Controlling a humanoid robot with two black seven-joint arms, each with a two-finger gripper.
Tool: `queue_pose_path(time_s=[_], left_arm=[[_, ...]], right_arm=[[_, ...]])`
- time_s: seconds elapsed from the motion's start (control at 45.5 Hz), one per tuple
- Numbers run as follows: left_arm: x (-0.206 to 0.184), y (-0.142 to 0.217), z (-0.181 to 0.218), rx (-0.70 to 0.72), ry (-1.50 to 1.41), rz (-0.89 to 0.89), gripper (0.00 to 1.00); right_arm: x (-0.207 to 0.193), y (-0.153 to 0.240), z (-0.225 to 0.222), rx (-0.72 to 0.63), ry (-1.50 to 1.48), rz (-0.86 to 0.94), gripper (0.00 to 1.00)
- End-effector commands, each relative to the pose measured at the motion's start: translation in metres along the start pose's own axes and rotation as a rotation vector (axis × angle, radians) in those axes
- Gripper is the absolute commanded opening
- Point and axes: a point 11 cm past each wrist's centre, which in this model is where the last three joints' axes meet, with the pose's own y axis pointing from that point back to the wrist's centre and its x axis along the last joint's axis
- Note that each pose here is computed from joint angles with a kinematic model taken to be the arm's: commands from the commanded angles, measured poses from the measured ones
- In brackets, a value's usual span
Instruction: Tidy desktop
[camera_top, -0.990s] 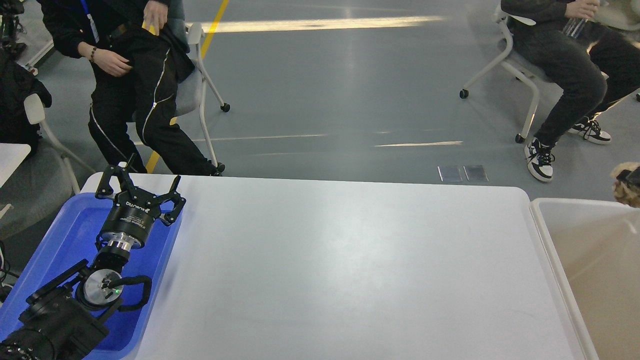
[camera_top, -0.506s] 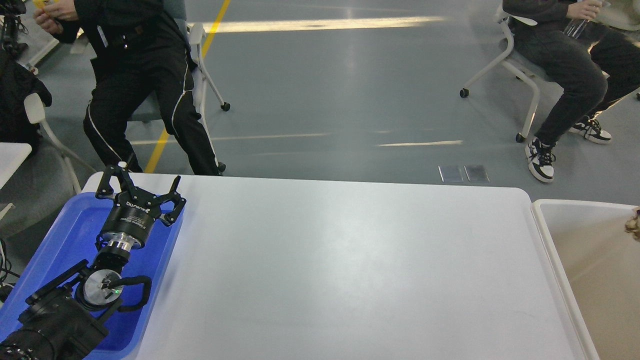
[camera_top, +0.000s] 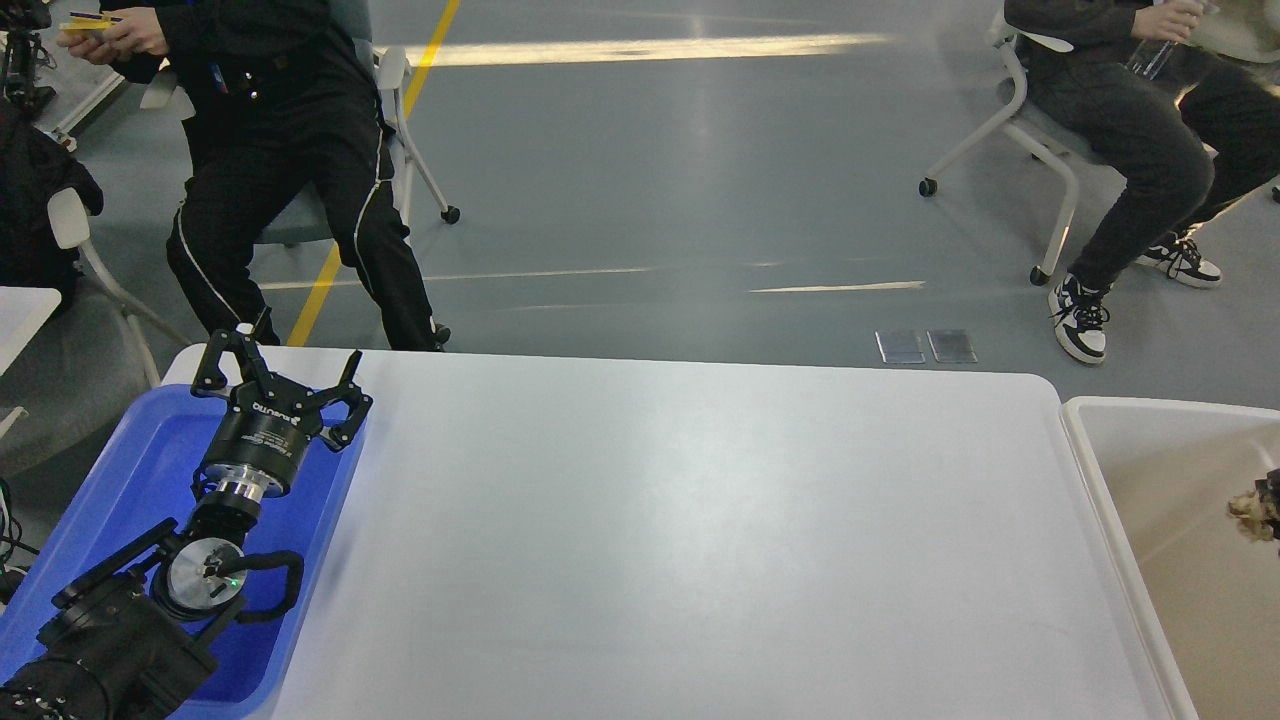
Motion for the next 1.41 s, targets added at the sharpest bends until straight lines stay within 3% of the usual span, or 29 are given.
queue_pose_path(time_s=[0.0,0.264,0.308,0.396,0.44,0.484,0.506,1.122,1.386], left_arm=[[0.0,0.0,0.0,0.0,0.0,0.0,1.0],[0.0,0.0,0.0,0.0,0.001,-0.001,1.0],[0.0,0.0,0.0,0.0,0.0,0.0,1.0],[0.0,0.0,0.0,0.0,0.0,0.0,1.0],[0.0,0.0,0.0,0.0,0.001,-0.001,1.0],[0.0,0.0,0.0,0.0,0.001,-0.001,1.0],[0.0,0.0,0.0,0.0,0.0,0.0,1.0],[0.0,0.0,0.0,0.0,0.0,0.0,1.0],[0.0,0.0,0.001,0.0,-0.001,-0.001,1.0]], right_arm=[[-0.011,-0.002,0.028,-0.058,-0.03,0.027,0.0],[-0.01,-0.003,0.027,-0.062,-0.04,0.045,0.0],[-0.011,-0.003,0.028,-0.066,-0.04,0.044,0.05],[-0.013,-0.003,0.029,-0.066,-0.044,0.041,0.29],[-0.012,-0.003,0.028,-0.066,-0.043,0.046,0.56],[-0.011,-0.003,0.027,-0.065,-0.044,0.051,0.94],[-0.009,-0.003,0.027,-0.064,-0.044,0.057,1.0],[-0.006,-0.002,0.031,-0.072,-0.014,0.07,1.0],[-0.006,-0.009,-0.003,-0.01,-0.063,0.065,1.0]])
